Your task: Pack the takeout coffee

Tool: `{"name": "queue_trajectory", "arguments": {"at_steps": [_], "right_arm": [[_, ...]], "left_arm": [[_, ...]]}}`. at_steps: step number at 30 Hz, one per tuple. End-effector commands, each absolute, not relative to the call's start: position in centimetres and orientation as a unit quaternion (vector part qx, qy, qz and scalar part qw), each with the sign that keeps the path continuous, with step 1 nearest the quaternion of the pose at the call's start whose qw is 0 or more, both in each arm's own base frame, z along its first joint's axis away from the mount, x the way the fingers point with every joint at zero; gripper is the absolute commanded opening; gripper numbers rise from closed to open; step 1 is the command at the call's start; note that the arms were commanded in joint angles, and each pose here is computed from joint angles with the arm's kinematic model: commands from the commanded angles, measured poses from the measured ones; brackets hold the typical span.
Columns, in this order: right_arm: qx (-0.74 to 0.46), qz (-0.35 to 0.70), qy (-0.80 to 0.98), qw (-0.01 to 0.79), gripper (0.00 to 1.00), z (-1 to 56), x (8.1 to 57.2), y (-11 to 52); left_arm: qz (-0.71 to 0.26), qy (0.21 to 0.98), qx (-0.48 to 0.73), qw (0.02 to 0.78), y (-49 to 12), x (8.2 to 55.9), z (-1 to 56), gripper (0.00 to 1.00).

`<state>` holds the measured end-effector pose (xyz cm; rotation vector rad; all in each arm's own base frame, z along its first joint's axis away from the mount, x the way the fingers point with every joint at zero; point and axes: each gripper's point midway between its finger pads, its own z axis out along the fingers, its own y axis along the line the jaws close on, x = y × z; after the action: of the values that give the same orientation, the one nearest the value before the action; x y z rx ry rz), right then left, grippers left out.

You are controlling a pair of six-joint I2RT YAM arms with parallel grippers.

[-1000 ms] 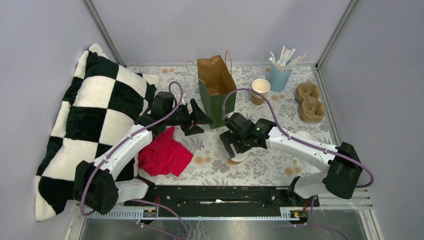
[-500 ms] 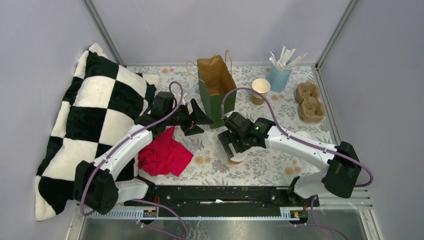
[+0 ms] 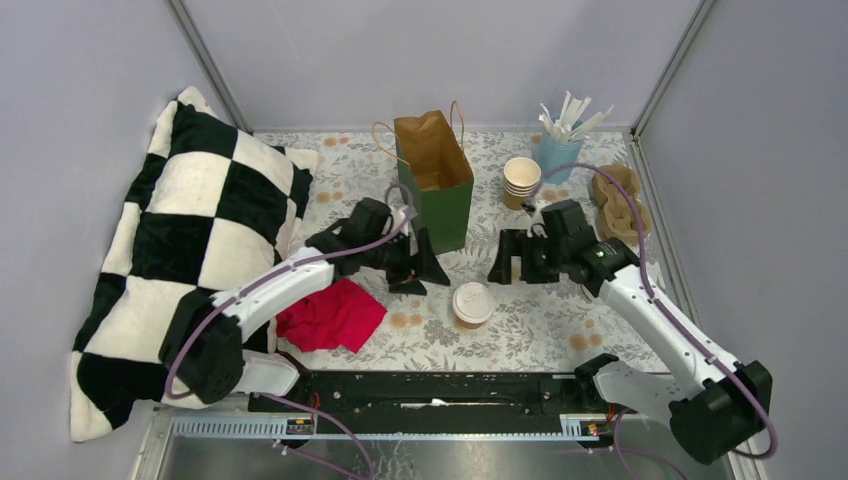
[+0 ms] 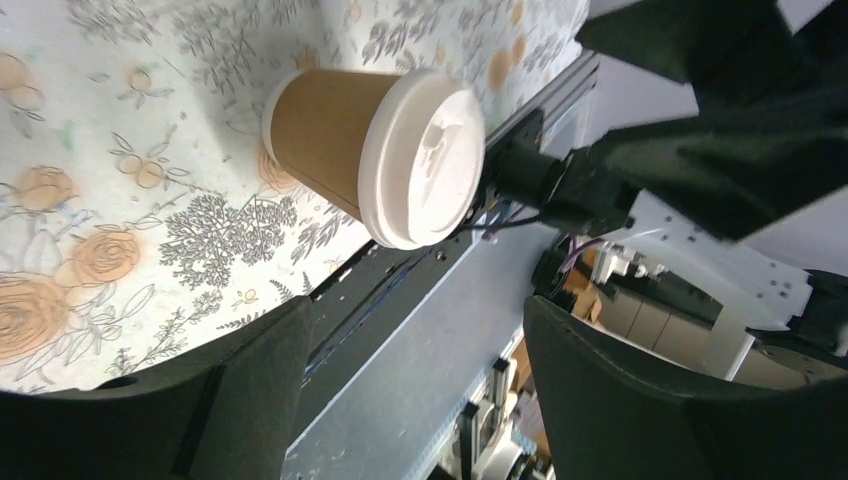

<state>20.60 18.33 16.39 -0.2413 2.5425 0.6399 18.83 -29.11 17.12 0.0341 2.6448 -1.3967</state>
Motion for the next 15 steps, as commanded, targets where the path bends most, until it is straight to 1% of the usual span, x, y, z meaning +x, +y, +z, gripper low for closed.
{"name": "queue_trajectory", "arguments": {"at_steps": [1,4,6,11,15], "right_arm": [[-0.068,0.397,0.9,0.167,0.87,15.0,18.4,19.3],[-0.028,0.449,0.881,0.147,0.82,14.1,18.6,18.5],[-0.013,0.476,0.867,0.144,0.79,14.0,18.8,18.6],[0.007,0.514,0.847,0.134,0.74,14.4,19.5,19.4],[0.009,0.504,0.854,0.126,0.73,13.5,19.6,19.2]], "left_arm": [[-0.485,0.871,0.064,0.046,-31.5,17.6,16.1,0.77],[-0.504,0.861,0.06,0.031,-32.2,17.5,15.3,0.71],[-0.519,0.852,0.063,0.027,-32.7,17.5,15.4,0.7],[-0.524,0.849,0.064,0.004,-33.3,17.1,14.2,0.64],[-0.517,0.853,0.066,-0.009,-33.7,16.8,13.2,0.62]]}}
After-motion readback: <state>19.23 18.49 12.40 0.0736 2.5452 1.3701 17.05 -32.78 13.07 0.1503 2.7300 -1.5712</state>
